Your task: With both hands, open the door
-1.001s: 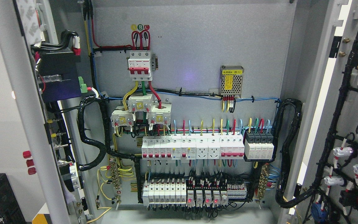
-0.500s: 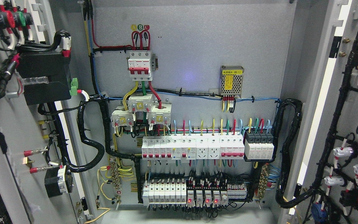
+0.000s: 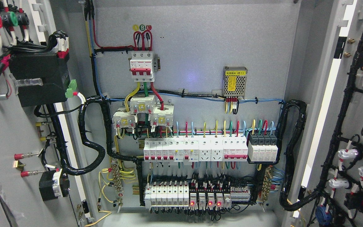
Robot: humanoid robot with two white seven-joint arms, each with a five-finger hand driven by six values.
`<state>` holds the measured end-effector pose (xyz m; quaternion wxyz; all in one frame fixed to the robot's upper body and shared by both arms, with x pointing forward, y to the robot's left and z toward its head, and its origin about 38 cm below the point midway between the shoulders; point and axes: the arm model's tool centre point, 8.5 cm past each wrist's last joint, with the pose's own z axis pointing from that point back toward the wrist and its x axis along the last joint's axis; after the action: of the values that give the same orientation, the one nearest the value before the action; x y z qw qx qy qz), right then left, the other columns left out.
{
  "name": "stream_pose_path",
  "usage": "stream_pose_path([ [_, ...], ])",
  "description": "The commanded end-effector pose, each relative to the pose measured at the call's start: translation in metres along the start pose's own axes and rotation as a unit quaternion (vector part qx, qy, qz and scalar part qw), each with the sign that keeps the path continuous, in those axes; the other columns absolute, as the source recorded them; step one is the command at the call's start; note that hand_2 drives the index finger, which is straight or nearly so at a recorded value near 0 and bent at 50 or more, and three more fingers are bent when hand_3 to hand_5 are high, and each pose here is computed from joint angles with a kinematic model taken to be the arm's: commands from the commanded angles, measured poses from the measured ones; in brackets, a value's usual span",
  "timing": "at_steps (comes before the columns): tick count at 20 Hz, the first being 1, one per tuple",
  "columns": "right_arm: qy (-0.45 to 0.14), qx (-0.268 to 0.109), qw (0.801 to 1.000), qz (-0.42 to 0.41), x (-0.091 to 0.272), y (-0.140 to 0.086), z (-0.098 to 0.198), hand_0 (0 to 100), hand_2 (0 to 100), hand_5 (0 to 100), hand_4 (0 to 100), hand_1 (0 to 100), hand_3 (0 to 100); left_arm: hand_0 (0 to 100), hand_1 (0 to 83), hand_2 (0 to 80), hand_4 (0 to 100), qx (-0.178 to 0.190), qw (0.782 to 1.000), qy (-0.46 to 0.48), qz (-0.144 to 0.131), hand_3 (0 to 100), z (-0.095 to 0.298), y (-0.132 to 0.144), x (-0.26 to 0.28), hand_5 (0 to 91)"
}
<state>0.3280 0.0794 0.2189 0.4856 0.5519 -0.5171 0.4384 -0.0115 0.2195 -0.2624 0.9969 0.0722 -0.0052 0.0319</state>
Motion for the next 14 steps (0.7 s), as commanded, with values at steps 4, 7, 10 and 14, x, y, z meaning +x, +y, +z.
stream_pose_path([
  [4,0.002,0.008,1.0,0.001,0.003,0.0,-0.013,19,0,0,0,0,0,0,0.0,0.0,0,0.0,1.0,0.005,0.0,0,0.0,0.0,-0.006,0.0],
  [7,0.006,0.015,1.0,0.006,0.004,0.003,-0.017,19,0,0,0,0,0,0,0.0,0.0,0,0.0,1.0,0.005,0.0,0,0.0,0.0,-0.006,0.0],
  [10,0.009,0.022,1.0,0.009,0.005,0.005,-0.02,19,0,0,0,0,0,0,0.0,0.0,0,0.0,1.0,0.005,0.0,0,0.0,0.0,-0.006,0.0],
  [14,0.011,0.023,1.0,0.015,0.004,0.007,-0.02,19,0,0,0,0,0,0,0.0,0.0,0,0.0,1.0,0.005,0.0,0,0.0,0.0,-0.006,0.0],
])
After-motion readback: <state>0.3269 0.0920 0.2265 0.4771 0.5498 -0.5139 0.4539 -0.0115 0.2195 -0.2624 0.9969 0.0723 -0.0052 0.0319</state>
